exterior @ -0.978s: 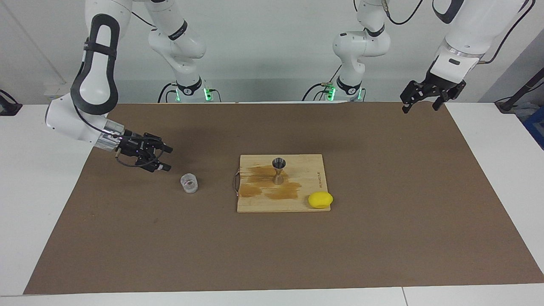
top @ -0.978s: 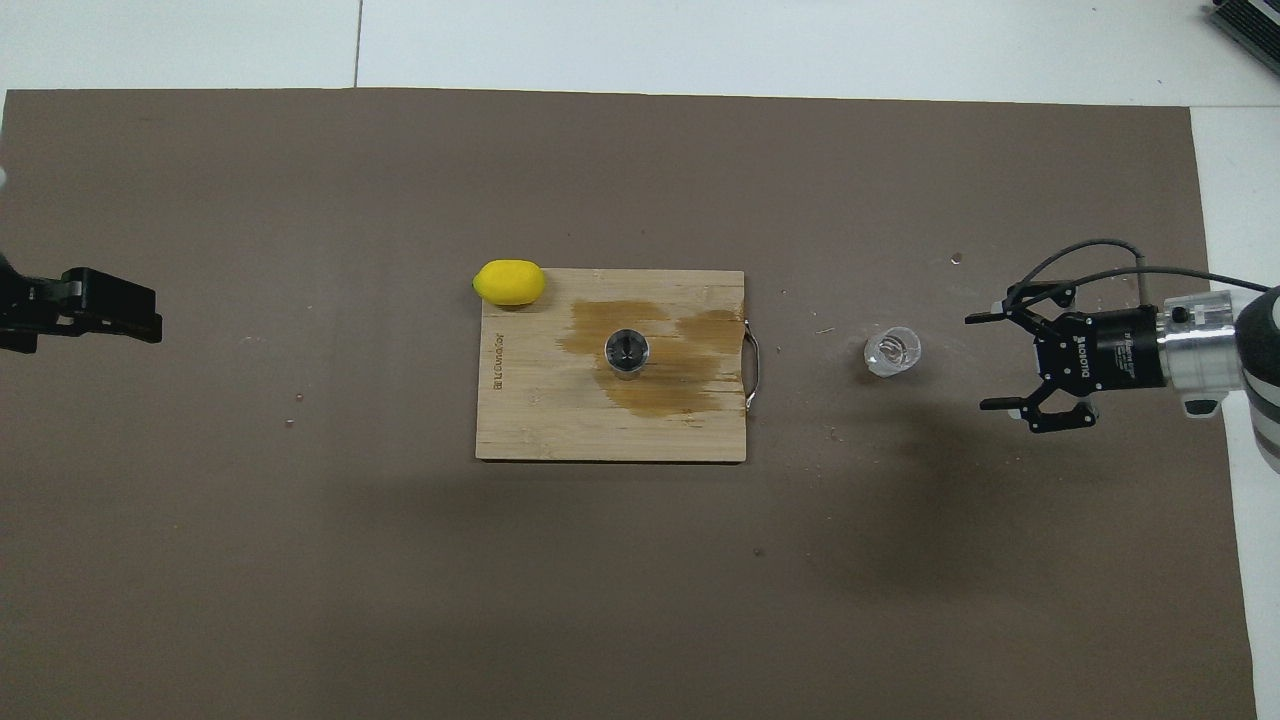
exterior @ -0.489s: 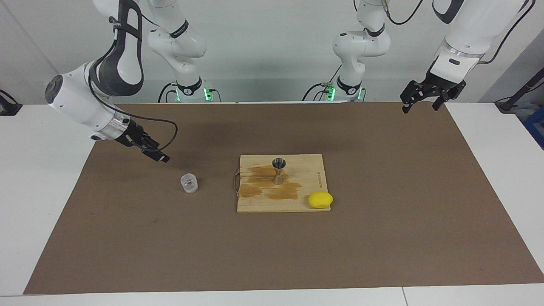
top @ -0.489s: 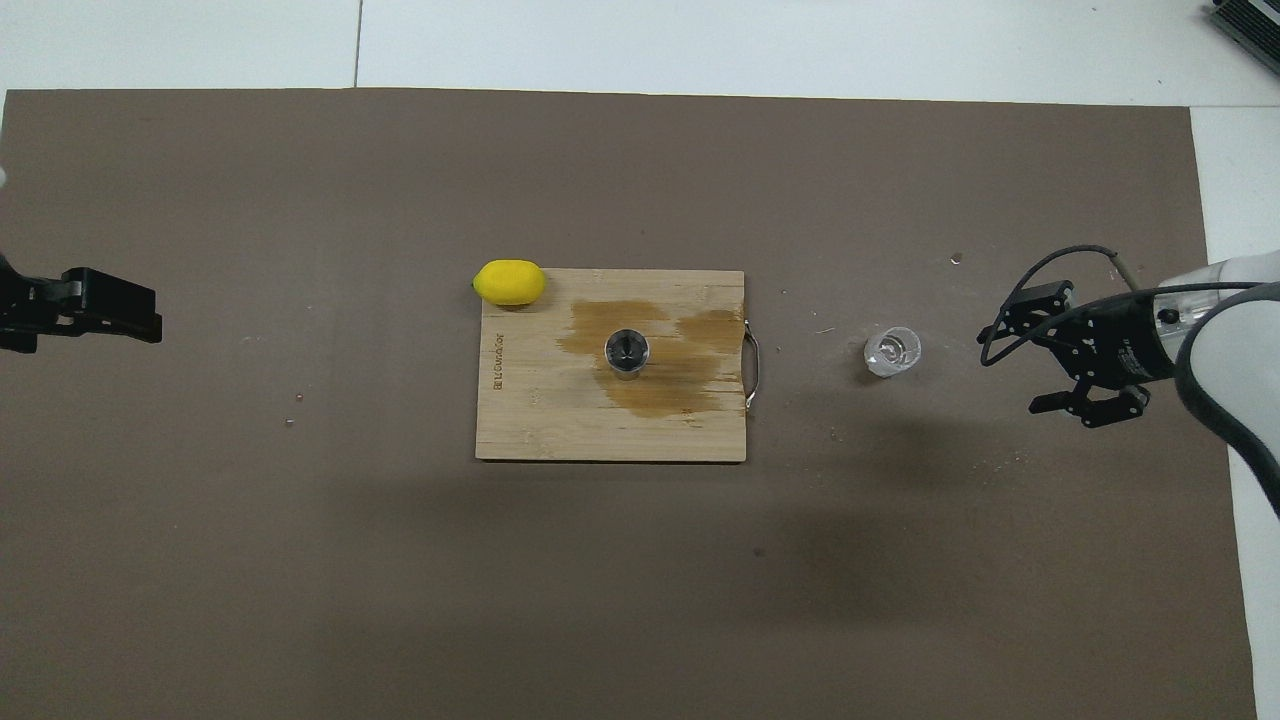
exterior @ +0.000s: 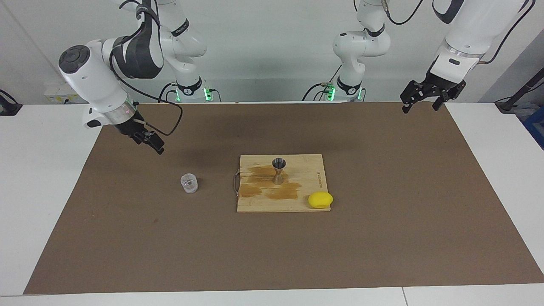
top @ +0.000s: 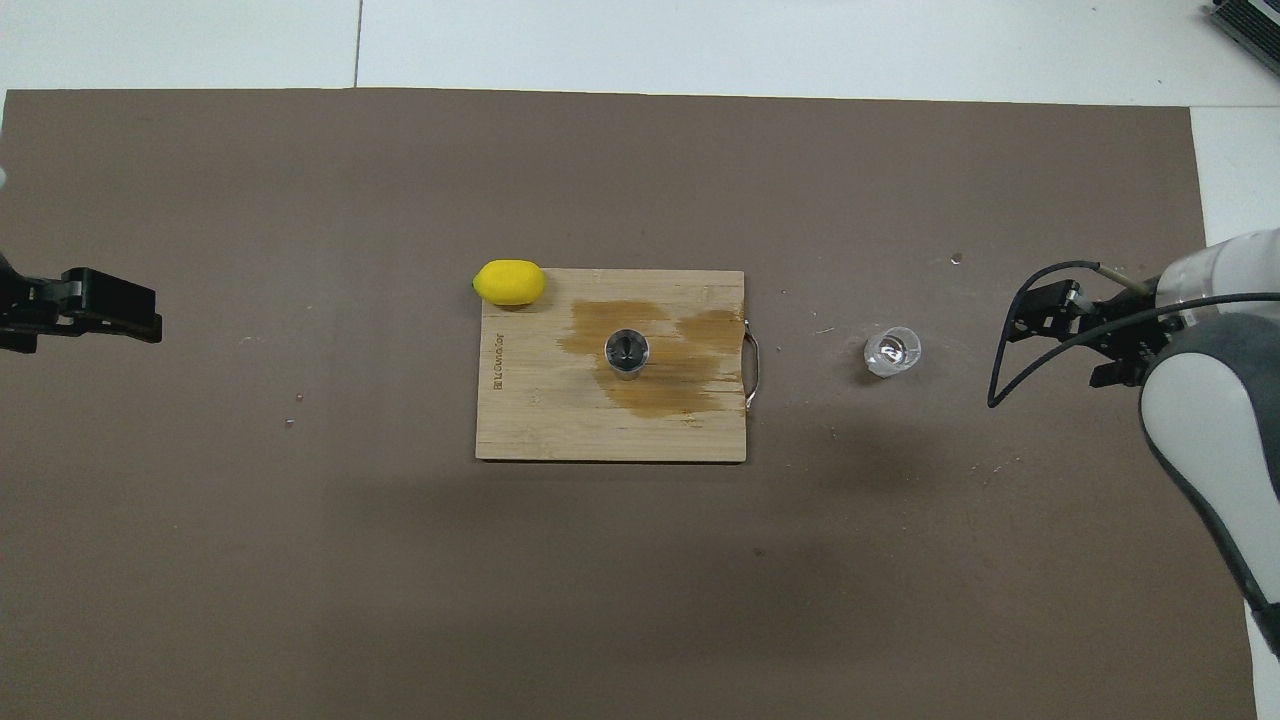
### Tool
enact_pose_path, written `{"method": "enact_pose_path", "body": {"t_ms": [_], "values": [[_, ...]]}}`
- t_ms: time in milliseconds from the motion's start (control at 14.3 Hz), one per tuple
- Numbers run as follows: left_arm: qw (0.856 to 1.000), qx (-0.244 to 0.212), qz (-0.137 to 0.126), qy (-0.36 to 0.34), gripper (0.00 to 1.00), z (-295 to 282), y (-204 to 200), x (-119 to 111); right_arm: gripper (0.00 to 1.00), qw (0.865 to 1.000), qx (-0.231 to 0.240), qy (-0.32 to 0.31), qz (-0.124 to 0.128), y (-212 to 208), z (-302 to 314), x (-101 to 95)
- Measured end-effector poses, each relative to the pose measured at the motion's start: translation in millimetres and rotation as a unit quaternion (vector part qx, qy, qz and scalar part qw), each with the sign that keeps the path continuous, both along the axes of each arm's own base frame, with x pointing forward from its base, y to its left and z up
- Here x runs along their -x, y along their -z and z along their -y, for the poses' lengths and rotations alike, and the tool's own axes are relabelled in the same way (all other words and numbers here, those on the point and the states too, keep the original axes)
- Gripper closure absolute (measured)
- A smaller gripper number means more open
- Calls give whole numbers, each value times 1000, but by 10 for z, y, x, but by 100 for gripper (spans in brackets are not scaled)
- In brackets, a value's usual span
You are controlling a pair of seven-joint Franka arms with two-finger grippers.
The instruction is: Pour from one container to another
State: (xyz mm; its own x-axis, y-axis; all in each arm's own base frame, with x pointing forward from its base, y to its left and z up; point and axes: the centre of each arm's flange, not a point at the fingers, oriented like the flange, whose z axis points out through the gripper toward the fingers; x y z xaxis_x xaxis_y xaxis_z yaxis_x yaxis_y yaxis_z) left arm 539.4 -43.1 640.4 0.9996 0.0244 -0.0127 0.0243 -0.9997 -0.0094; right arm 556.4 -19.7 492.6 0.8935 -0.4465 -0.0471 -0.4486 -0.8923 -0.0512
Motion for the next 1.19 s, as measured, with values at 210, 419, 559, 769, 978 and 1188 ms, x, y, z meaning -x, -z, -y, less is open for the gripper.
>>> {"method": "enact_pose_path", "body": {"t_ms": [210,419,559,769,978,1188], "values": [[1000,0,0,0,0,0,0,0,0,998,36,-53,16,-200,10,-23],[1000,0,0,0,0,0,0,0,0,996,54,-74,8,-391,-46,51],[1000,0,0,0,0,0,0,0,0,994,52,-94,-1,-575,15,118],[1000,0,0,0,0,-2,0,0,0,993,51,-102,6,-796,71,193],[1000,0,0,0,0,-4,0,0,0,993,52,-105,9,-825,42,204],[1000,0,0,0,0,-4,0,0,0,990,53,-128,19,-914,101,179]]}}
